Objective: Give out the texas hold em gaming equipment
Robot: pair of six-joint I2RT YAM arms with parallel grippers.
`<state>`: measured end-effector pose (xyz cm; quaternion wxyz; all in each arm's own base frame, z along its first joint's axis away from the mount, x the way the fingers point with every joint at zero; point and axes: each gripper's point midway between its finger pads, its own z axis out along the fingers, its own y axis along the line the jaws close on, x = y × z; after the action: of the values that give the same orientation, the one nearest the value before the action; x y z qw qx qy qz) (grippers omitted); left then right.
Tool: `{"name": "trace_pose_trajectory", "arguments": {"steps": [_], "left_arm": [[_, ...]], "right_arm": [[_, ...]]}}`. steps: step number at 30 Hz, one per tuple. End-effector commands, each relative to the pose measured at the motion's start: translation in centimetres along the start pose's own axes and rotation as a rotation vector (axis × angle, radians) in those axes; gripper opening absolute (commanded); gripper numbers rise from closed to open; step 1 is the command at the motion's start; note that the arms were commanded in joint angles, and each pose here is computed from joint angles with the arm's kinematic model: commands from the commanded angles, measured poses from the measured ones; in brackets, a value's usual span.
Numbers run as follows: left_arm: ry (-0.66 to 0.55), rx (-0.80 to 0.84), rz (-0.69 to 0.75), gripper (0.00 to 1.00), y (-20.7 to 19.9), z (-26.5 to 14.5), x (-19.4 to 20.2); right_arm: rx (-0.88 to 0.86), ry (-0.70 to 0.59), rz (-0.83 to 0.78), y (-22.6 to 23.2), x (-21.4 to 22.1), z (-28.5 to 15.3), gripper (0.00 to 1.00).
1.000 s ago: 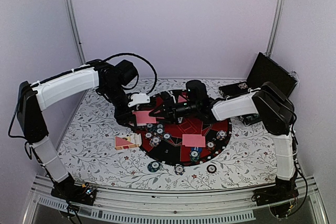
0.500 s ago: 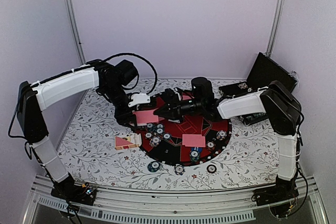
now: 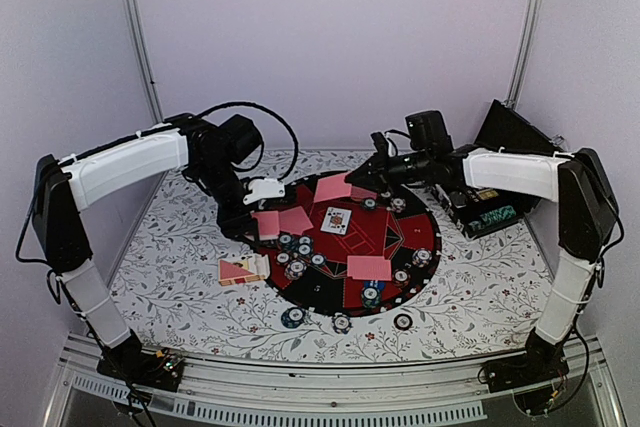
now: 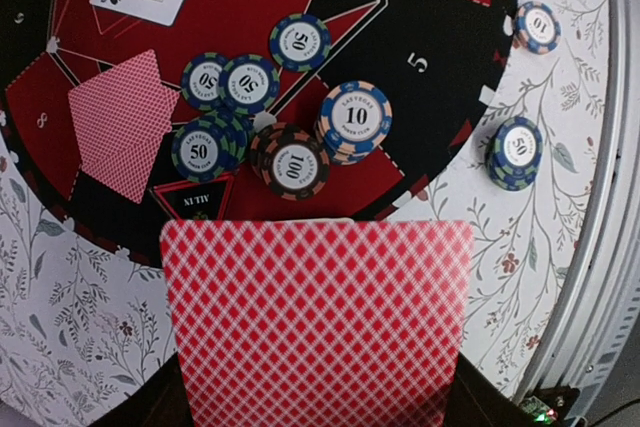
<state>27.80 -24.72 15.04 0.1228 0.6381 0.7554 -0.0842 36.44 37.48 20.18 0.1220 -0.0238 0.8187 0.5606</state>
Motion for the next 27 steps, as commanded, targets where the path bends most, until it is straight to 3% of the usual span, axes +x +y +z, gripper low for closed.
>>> {"name": "trace_pose_trajectory", "arguments": {"steps": [1,6,13,24,27], "left_arm": [[-0.014,-0.014,0.008,0.0,-0.2,-0.8,0.2],[-0.008,-0.013,0.002,0.0,-0.3,-0.8,0.6],[-0.004,-0.02,-0.017,0.0,-0.2,-1.3,1.6],[-0.011,-0.011,-0.029,0.0,-0.3,-1.5,1.6],[-0.012,-0.003,-0.031,0.0,-0.4,-1.4,1.6]], "right_arm": [[0.393,-0.077,-0.181,-2.6,-1.2,-3.1,0.0],[0.792,-0.174,-0.356,-3.1,-3.5,-5.4,0.0],[1.216,-0.213,-0.609,-3.6,-4.2,-3.7,0.0],[1.536,-0.203,-0.9,-6.3,-3.4,0.1,0.0],[1.549,-0.188,-0.922,-7.1,-3.4,1.0,0.0]]}}
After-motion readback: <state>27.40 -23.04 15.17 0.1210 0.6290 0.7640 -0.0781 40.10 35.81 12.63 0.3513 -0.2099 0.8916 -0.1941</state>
